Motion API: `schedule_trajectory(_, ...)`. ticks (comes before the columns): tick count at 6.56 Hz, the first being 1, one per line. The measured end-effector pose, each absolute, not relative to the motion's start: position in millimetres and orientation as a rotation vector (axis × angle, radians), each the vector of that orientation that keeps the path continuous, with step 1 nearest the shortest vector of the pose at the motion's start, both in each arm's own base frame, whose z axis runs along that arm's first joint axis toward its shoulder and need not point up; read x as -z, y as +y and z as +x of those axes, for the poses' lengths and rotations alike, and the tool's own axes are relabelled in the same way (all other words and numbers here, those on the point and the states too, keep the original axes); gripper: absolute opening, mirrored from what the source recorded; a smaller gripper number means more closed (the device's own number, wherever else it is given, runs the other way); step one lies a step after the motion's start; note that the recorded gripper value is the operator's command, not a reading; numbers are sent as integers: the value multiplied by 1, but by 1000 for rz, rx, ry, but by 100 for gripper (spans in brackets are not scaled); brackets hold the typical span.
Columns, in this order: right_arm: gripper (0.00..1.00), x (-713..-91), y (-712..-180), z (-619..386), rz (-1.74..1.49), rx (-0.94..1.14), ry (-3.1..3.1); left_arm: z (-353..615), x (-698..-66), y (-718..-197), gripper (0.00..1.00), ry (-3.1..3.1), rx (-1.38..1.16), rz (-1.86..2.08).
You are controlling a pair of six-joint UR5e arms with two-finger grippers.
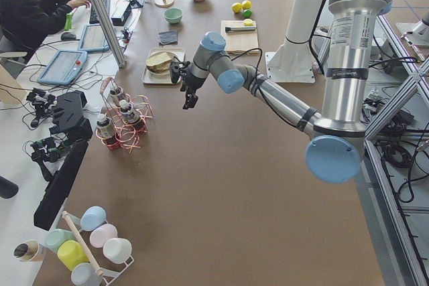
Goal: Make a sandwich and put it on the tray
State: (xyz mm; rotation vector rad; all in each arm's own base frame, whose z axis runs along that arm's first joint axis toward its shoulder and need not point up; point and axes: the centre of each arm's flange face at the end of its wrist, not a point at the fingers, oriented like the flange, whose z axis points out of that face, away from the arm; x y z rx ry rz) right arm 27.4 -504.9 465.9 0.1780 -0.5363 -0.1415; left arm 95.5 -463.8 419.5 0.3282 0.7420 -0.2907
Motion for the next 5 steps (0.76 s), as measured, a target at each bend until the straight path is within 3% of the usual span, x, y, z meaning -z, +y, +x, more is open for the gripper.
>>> schedule_trajectory(2, 100, -505, -477, 57, 133, 173, -548, 3, -495, -458, 97, 740, 167, 281)
schedule_trajectory(5, 100, -555, -431, 79, 49, 98, -645, -55, -578, -424, 97, 870, 125, 188)
